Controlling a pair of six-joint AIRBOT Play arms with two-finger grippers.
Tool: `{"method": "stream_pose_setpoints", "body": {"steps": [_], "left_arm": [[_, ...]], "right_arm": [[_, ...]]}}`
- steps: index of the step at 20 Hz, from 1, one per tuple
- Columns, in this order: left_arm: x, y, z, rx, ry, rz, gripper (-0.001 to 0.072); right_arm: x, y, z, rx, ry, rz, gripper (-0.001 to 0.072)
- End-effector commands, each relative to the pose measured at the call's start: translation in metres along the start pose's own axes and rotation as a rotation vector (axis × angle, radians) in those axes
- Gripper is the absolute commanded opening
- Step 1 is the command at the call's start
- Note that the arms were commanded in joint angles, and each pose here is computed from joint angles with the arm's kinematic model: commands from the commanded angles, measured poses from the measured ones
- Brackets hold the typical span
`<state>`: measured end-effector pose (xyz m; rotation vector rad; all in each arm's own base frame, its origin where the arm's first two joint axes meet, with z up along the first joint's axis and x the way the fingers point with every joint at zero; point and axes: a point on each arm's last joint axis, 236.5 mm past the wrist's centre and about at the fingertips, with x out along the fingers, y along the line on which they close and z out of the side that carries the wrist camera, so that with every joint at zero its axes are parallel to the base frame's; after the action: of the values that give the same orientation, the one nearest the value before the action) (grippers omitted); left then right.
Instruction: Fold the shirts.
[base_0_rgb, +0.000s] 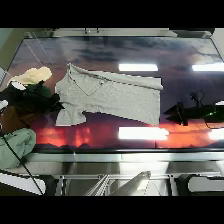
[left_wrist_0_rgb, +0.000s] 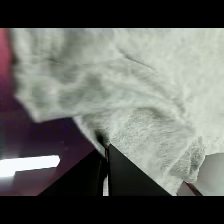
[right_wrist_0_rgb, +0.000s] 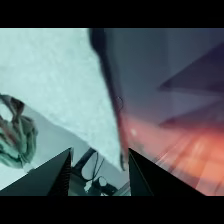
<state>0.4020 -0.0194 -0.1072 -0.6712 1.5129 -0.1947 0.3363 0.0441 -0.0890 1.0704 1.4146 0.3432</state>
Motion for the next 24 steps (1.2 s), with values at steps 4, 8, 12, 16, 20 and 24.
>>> {"method": "stream_pose_setpoints", "body": {"steps": [4, 8, 12, 16, 20, 24], "left_arm": [[-0.003, -0.024, -0.042, 0.024, 0.185, -0.068, 0.0014], [-0.005, -0.029, -0.053, 0.039, 0.212, -0.078, 0.0014], [-0.02, -0.039, -0.053, 0.076, 0.181, -0.079, 0.0014], [-0.036, -0.046, -0.066, 0.093, 0.211, -0.092, 0.0015], [-0.054, -0.041, -0.085, 0.076, 0.281, -0.109, 0.0015], [-0.061, -0.041, -0.1, 0.062, 0.347, -0.123, 0.0014]], "right_arm": [[0.044, -0.014, -0.021, 0.025, 0.123, -0.059, 0.041], [0.068, -0.007, -0.02, -0.037, 0.117, -0.074, 0.0409], [0.062, 0.015, -0.003, -0.04, 0.049, 0.041, 0.0263], [0.056, 0.03, -0.031, -0.072, 0.168, 0.11, 0.0011], [0.022, 0.027, -0.034, -0.076, 0.17, 0.132, 0.0011], [-0.013, 0.028, -0.025, -0.061, 0.108, 0.175, 0.0011]]}}
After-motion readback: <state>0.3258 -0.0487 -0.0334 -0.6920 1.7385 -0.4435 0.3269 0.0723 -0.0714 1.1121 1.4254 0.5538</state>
